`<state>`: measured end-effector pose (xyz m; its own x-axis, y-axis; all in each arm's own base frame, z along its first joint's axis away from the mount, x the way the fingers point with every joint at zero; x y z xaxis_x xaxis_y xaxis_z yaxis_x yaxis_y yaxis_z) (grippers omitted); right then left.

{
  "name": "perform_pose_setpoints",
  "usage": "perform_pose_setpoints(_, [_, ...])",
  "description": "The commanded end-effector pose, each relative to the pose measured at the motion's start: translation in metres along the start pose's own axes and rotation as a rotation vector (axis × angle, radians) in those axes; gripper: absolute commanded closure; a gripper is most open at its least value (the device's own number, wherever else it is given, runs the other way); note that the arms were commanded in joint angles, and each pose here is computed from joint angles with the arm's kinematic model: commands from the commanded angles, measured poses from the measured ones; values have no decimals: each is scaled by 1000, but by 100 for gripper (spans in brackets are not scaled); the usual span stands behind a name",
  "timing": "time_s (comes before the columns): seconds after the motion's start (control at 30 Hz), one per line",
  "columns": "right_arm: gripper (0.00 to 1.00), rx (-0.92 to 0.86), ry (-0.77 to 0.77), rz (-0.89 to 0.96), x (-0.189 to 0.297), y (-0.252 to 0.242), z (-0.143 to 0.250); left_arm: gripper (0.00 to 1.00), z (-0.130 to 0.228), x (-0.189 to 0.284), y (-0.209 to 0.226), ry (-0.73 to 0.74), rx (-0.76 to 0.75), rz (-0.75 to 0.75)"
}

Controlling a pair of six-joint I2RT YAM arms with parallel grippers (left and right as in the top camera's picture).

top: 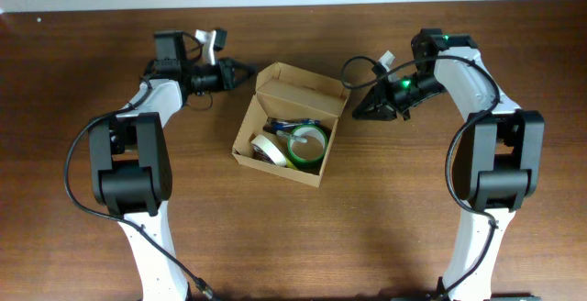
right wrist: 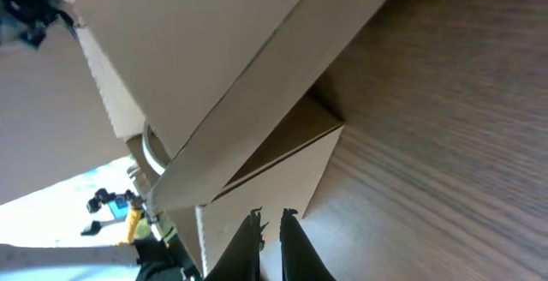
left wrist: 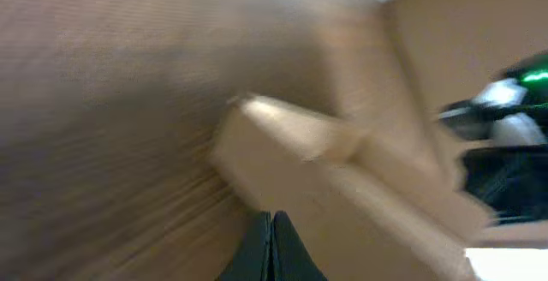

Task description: Pack container

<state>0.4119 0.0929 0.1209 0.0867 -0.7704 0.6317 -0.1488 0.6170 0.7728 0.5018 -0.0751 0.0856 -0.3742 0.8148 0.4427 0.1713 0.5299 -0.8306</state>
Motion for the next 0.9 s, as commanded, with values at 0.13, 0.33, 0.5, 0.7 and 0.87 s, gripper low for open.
perform_pose_setpoints(0.13, [91,2,-35,37,12,3,-3,98,10,-11,22,25,-119,-161])
perform_pose_setpoints(0.33, [91,0,-33,37,12,4,-3,98,23,-29,23,72,-111,-144])
perform_pose_setpoints(0.5, [91,-6,-26,62,12,1,-2,98,32,-43,12,105,-127,-115])
perform_pose_setpoints(0.7, [90,-12,-20,61,12,1,-1,98,33,-51,5,108,-156,-102])
perform_pose_setpoints(0.87, [90,-13,-19,61,12,1,0,98,33,-51,3,108,-157,-86])
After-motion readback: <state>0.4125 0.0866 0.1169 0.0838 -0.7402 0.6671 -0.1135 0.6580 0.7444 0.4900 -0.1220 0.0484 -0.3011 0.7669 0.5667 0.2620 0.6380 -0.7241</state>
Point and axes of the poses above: each gripper's point midway between its finger pads, its own x axis back along the fingers, its own y axis along the line the jaws close on, z = x × y, the point moved 6 cm from there along x, back along the fingers, and after that the axes turned 12 degrees about x, right-handed, at the moved point
